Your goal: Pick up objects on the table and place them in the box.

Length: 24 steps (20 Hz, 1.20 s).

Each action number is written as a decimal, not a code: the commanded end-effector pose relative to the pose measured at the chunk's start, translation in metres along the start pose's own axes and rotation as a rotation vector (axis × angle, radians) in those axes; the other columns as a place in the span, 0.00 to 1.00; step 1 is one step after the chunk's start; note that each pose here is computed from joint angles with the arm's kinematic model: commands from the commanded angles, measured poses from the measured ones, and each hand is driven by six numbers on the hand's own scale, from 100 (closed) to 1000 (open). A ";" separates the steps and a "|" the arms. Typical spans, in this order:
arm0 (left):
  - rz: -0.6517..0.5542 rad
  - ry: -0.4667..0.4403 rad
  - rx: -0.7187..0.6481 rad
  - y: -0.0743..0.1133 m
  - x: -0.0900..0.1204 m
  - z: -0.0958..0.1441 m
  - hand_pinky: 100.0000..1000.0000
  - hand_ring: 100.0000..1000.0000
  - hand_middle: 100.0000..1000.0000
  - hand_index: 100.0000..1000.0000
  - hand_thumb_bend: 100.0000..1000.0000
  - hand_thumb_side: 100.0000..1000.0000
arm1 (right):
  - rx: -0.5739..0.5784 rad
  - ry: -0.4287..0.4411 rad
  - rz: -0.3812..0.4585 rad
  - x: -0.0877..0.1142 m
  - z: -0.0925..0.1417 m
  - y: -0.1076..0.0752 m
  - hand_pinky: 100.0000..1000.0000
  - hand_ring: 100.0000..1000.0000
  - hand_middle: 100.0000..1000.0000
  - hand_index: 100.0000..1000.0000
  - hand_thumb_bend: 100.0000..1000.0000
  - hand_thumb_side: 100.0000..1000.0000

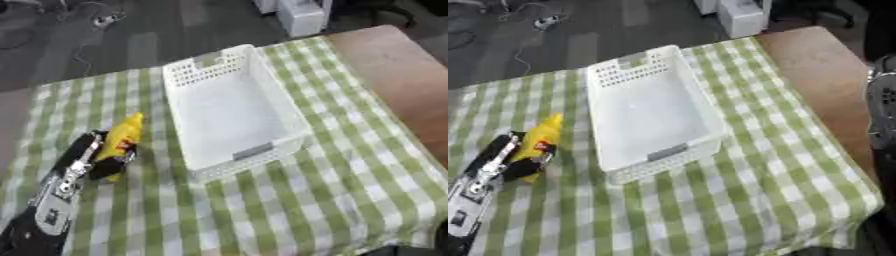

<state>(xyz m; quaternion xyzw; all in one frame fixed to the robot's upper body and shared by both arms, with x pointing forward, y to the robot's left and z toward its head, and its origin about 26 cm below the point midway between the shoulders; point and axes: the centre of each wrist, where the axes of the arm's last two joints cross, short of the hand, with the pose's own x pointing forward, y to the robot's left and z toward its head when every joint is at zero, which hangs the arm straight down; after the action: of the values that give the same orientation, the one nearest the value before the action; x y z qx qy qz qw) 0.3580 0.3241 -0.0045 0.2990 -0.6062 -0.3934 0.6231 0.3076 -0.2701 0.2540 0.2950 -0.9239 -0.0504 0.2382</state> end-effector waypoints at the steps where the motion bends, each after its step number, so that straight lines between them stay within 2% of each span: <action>1: 0.011 -0.050 0.025 0.008 0.014 -0.002 0.00 0.00 0.00 0.18 0.00 0.52 | 0.024 -0.021 0.011 0.006 -0.006 0.002 0.00 0.41 0.59 0.63 0.25 0.56; 10: 0.046 -0.220 0.225 0.066 0.063 -0.002 0.00 0.00 0.00 0.17 0.00 0.51 | 0.023 -0.020 0.011 0.006 -0.006 0.002 0.00 0.41 0.58 0.63 0.25 0.56; 17: 0.056 -0.368 0.316 0.110 0.096 0.003 0.00 0.00 0.00 0.15 0.00 0.52 | 0.023 -0.017 0.009 0.005 -0.005 0.003 0.00 0.41 0.58 0.63 0.25 0.56; 21: 0.030 -0.509 0.304 0.121 0.112 -0.005 0.00 0.00 0.00 0.12 0.00 0.53 | 0.026 -0.015 -0.001 0.004 -0.006 0.004 0.00 0.41 0.58 0.63 0.25 0.56; 24: -0.003 -0.604 0.263 0.120 0.121 -0.017 0.00 0.00 0.00 0.11 0.00 0.53 | 0.030 -0.013 -0.015 0.003 -0.007 0.006 0.00 0.41 0.58 0.63 0.25 0.56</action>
<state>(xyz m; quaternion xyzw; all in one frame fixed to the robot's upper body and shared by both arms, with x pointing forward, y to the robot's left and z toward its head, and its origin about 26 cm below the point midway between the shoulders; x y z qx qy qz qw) 0.3824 0.2771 0.1475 0.2464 -0.8038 -0.3706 0.3949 0.3082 -0.2672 0.2549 0.3008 -0.9224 -0.0487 0.2374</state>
